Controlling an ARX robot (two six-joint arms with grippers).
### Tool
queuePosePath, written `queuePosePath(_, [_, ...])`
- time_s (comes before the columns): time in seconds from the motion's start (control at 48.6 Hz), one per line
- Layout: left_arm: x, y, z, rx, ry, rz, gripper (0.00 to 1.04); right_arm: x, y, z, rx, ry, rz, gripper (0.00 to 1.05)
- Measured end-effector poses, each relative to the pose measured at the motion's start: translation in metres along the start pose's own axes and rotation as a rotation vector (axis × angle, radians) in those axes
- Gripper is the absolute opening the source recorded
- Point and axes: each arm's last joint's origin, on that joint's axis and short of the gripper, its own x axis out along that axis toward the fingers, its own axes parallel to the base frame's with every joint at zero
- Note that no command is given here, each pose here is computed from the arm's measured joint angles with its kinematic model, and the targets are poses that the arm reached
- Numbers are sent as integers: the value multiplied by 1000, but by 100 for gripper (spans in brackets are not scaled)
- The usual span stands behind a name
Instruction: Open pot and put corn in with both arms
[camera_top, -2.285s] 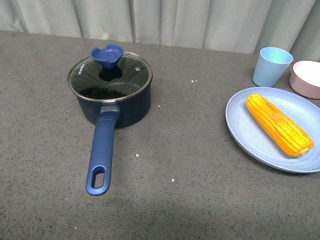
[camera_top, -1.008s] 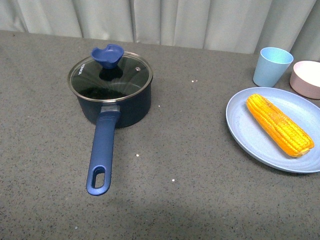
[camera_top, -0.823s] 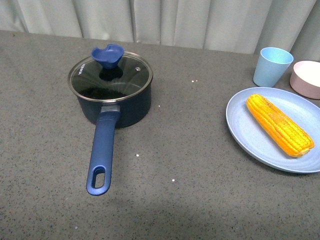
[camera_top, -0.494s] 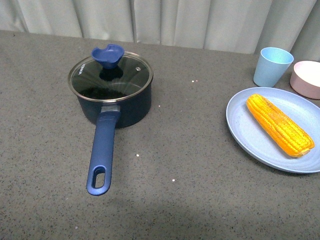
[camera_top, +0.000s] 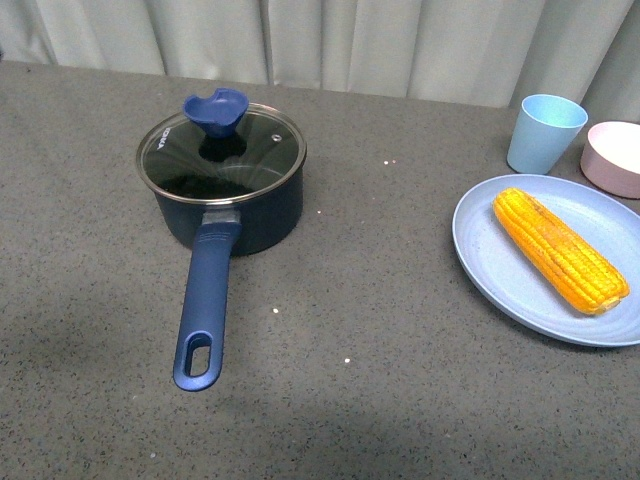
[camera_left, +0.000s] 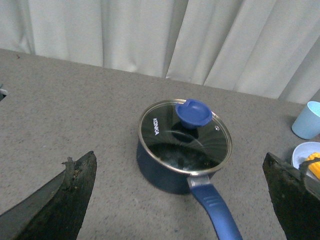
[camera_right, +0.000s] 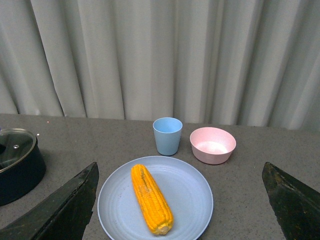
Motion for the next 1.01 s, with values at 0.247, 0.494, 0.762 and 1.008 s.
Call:
queuePosePath(0.247, [61, -17, -10, 4, 57, -19, 98, 0, 0, 0, 0, 0, 0, 96])
queuePosePath(0.494, [112, -38, -19, 30, 75, -18, 98, 0, 0, 0, 0, 0, 0, 96])
queuePosePath(0.762, [153, -48, -27, 59, 110, -5, 98, 0, 0, 0, 0, 0, 0, 96])
queuePosePath(1.008, [186, -58, -34, 88, 114, 12, 98, 0, 0, 0, 0, 0, 0, 96])
